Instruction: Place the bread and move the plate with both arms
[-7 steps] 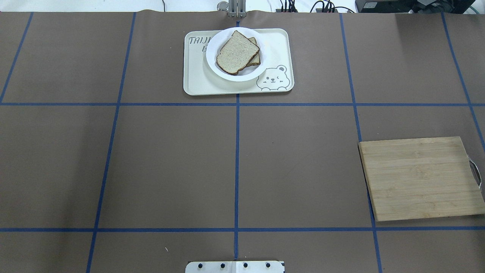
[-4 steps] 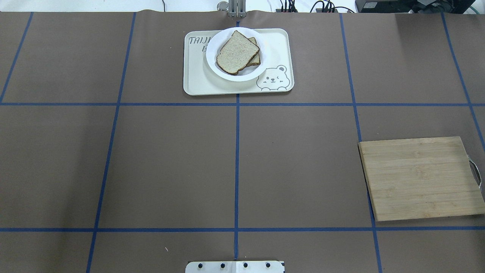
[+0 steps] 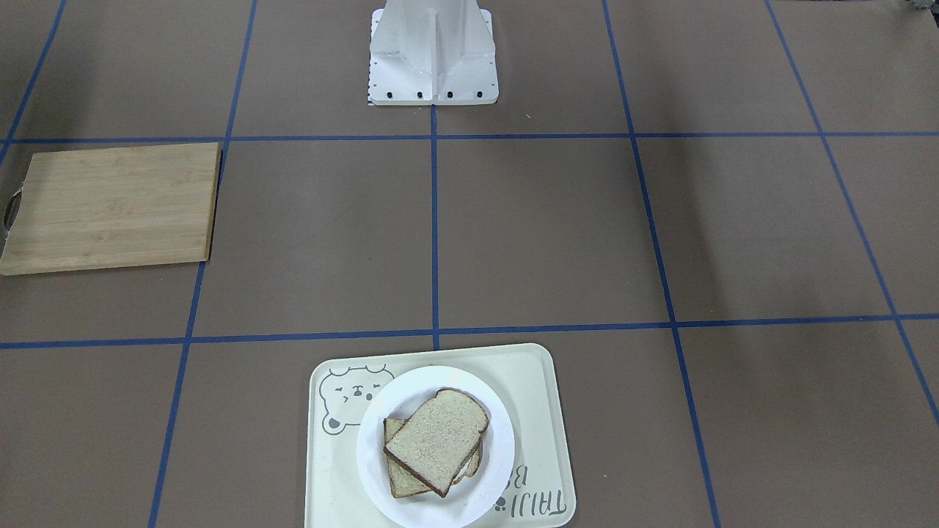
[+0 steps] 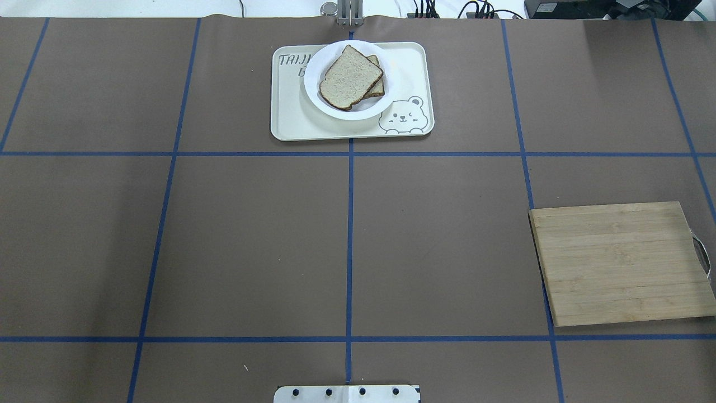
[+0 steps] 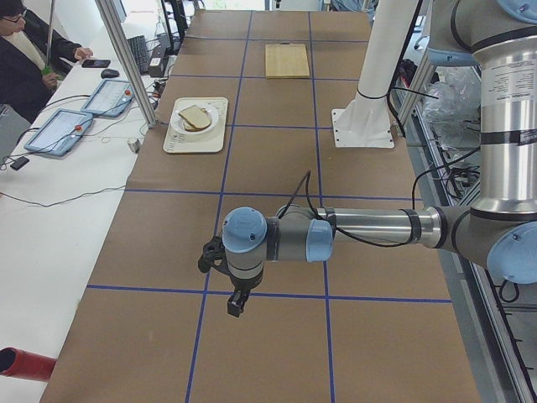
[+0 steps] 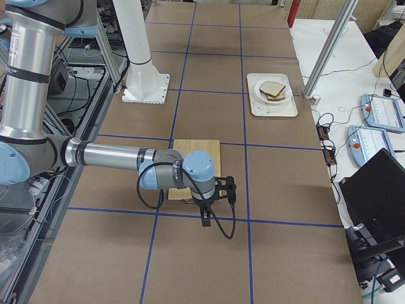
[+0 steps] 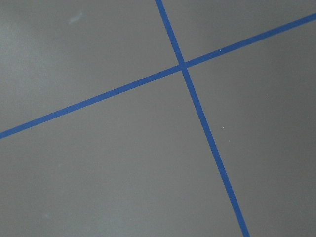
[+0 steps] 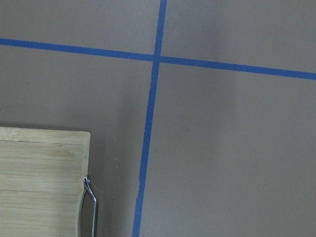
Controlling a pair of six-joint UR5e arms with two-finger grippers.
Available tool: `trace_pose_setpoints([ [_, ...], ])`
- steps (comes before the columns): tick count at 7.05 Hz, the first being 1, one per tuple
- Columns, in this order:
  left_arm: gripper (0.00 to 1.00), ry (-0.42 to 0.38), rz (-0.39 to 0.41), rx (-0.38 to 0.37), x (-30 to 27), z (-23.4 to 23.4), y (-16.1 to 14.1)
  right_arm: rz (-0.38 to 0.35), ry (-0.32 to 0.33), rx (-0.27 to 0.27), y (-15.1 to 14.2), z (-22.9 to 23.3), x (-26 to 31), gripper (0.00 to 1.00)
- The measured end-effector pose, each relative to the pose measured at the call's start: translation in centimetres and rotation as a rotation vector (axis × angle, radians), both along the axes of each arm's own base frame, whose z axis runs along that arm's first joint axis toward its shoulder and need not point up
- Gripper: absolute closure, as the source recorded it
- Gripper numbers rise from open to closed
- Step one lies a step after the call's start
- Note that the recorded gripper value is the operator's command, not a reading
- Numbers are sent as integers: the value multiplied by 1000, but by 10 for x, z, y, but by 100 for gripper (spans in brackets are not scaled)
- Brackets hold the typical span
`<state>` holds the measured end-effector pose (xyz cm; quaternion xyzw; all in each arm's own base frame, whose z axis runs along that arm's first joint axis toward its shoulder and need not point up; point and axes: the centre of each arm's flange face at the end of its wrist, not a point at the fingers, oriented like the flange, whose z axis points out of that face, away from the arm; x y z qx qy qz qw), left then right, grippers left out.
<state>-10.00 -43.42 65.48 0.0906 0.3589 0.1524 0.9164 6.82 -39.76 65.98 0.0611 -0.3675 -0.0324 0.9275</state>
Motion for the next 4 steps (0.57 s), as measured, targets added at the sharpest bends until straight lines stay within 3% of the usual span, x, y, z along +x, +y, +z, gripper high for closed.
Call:
trace_pose_setpoints([
  [4,1,1,-1,-4,0,1,3,0,1,0,0,0,0,0],
])
